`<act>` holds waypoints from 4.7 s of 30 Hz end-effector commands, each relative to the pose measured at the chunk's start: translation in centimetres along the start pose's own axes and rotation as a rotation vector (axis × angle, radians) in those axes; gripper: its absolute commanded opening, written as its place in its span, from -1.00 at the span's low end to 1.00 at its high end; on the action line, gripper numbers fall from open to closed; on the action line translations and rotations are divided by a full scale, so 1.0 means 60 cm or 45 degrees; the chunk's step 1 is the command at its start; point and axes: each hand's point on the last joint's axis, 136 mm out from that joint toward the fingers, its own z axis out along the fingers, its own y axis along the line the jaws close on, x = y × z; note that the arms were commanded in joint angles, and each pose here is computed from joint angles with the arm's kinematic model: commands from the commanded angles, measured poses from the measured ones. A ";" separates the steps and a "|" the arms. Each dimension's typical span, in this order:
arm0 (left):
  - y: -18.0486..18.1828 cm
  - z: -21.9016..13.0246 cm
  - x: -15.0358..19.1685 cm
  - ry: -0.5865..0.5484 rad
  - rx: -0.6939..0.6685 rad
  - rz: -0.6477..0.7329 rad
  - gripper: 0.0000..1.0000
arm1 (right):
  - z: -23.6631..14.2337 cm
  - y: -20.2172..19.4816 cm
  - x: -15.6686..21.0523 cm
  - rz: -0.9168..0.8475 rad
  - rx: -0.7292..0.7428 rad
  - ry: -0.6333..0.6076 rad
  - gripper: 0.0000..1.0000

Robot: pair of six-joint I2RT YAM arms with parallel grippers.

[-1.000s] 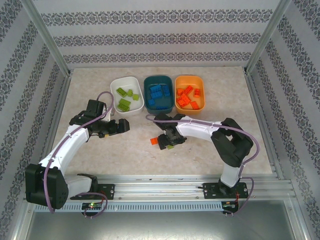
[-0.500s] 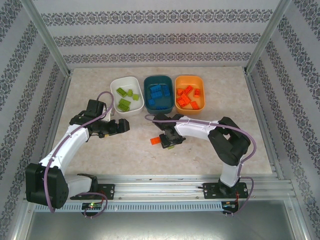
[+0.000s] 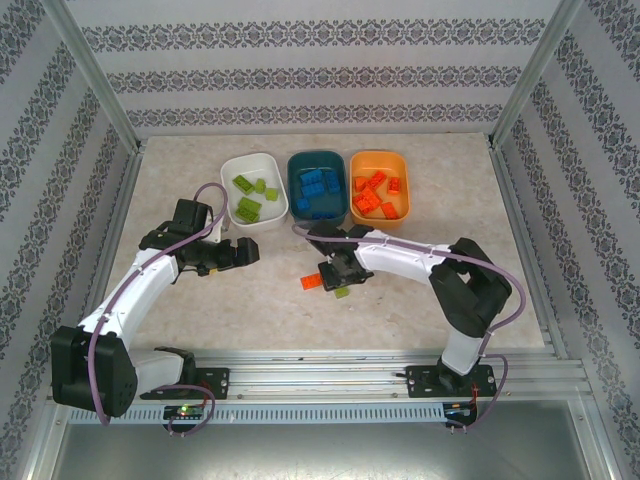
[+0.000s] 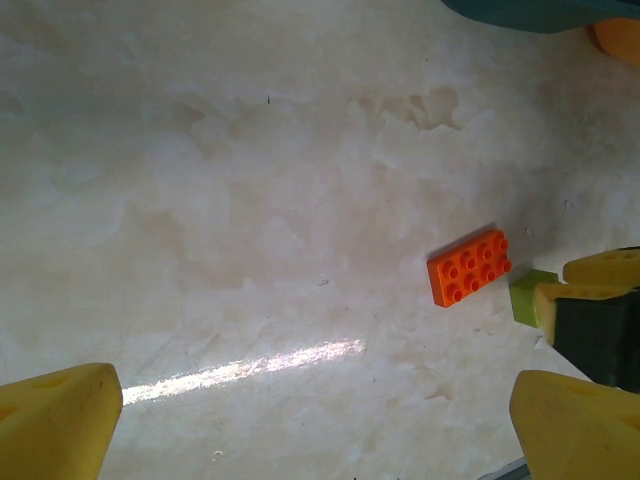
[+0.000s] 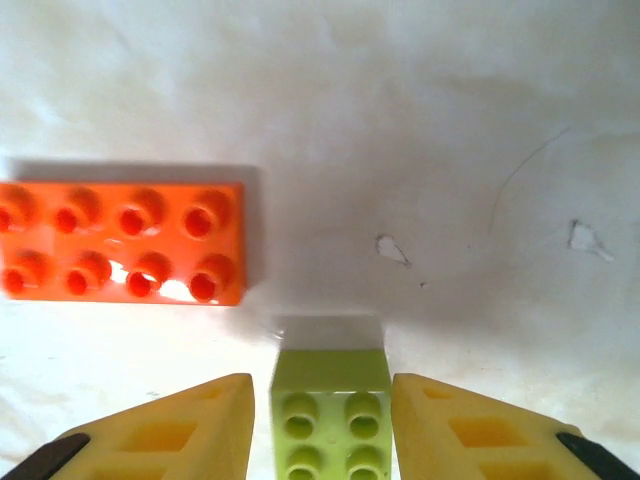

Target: Sort the legos into containers by color

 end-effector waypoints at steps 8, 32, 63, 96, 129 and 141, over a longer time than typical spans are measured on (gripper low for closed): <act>0.011 -0.001 -0.002 -0.010 -0.021 -0.001 1.00 | -0.086 0.045 -0.082 -0.001 -0.172 -0.115 -0.10; 0.014 0.001 -0.001 -0.005 -0.026 -0.009 1.00 | 0.061 -0.018 0.042 0.010 0.052 0.199 -0.11; 0.037 -0.045 -0.033 -0.198 -0.141 0.002 1.00 | -0.111 0.184 -0.394 0.196 -0.900 -0.469 -0.42; 0.040 -0.054 -0.048 -0.270 -0.147 0.006 1.00 | -0.026 0.155 -0.645 0.283 -0.707 -1.005 0.19; -0.031 -0.041 -0.040 -0.230 0.195 0.043 1.00 | -0.244 -0.010 -0.126 0.050 -0.453 -0.424 0.96; -0.031 -0.026 -0.032 -0.184 0.217 0.016 1.00 | -0.172 -0.005 0.007 -0.095 -0.206 -0.110 0.95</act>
